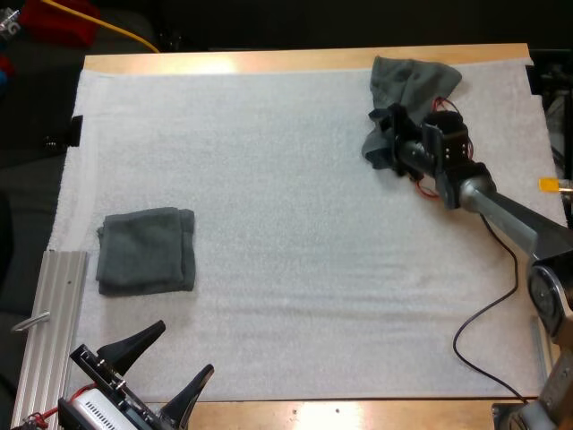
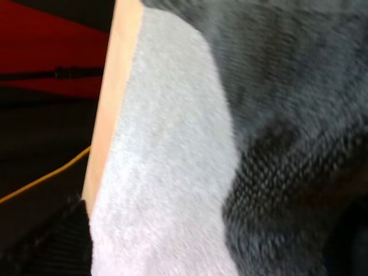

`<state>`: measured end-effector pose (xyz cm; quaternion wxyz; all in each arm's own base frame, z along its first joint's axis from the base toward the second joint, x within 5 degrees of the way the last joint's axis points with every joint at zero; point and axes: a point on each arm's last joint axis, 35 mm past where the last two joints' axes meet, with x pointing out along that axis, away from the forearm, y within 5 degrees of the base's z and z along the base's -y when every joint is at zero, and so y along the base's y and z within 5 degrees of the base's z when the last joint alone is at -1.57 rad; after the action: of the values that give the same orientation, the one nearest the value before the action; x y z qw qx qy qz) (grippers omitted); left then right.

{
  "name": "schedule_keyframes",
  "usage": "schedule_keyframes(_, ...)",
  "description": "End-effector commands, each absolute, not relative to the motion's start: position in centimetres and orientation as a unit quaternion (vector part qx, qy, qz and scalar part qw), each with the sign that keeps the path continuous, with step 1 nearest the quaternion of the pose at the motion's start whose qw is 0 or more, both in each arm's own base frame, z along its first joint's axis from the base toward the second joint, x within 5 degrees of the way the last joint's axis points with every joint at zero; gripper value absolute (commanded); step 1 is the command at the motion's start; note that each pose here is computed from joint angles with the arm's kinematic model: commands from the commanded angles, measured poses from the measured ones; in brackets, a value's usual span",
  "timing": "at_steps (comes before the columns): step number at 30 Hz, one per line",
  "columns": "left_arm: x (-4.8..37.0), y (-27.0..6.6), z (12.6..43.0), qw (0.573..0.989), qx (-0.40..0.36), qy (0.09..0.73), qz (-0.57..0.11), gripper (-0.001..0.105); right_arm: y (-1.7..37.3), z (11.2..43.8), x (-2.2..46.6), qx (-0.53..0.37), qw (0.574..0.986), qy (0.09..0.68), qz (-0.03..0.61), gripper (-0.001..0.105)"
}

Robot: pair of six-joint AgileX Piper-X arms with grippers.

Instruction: Pick towel from pile, fold and stack

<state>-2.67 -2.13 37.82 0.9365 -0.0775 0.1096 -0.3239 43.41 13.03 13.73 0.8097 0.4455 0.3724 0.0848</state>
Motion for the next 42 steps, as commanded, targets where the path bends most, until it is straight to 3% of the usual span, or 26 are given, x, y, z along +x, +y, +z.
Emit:
schedule_keyframes(1, -2.6, -2.1, 38.1, 0.935, -0.080, 0.106, -0.328, 0.069, 13.2, 13.5, 43.6, 0.447, 0.807, 0.377, 0.082, 0.070)
schedule_keyframes(8, -2.6, -2.1, 38.1, 0.935, -0.080, 0.106, -0.328, 0.069, 13.1, 12.2, 43.4, 0.440, 0.799, 0.404, 0.065, 0.061)
schedule_keyframes(13, -2.6, -2.1, 38.1, 0.935, -0.080, 0.106, -0.328, 0.069, 13.1, 12.2, 43.4, 0.439, 0.800, 0.405, 0.065, 0.027)
schedule_keyframes(18, -2.6, -2.1, 38.1, 0.935, -0.080, 0.106, -0.328, 0.069, 13.1, 12.4, 43.4, 0.400, 0.820, 0.400, 0.085, 0.001)
schedule_keyframes(26, -2.4, -2.1, 38.1, 0.935, -0.081, 0.110, -0.327, 0.069, 13.0, 15.4, 42.8, 0.270, 0.869, 0.386, 0.147, 0.001)
schedule_keyframes(34, -1.6, -2.2, 38.2, 0.933, -0.086, 0.125, -0.326, 0.069, 12.4, 22.2, 41.1, 0.108, 0.913, 0.333, 0.208, 0.001)
schedule_keyframes(42, -1.4, -2.2, 38.5, 0.934, -0.083, 0.114, -0.327, 0.069, 11.7, 28.5, 39.0, -0.016, 0.923, 0.303, 0.235, 0.001)
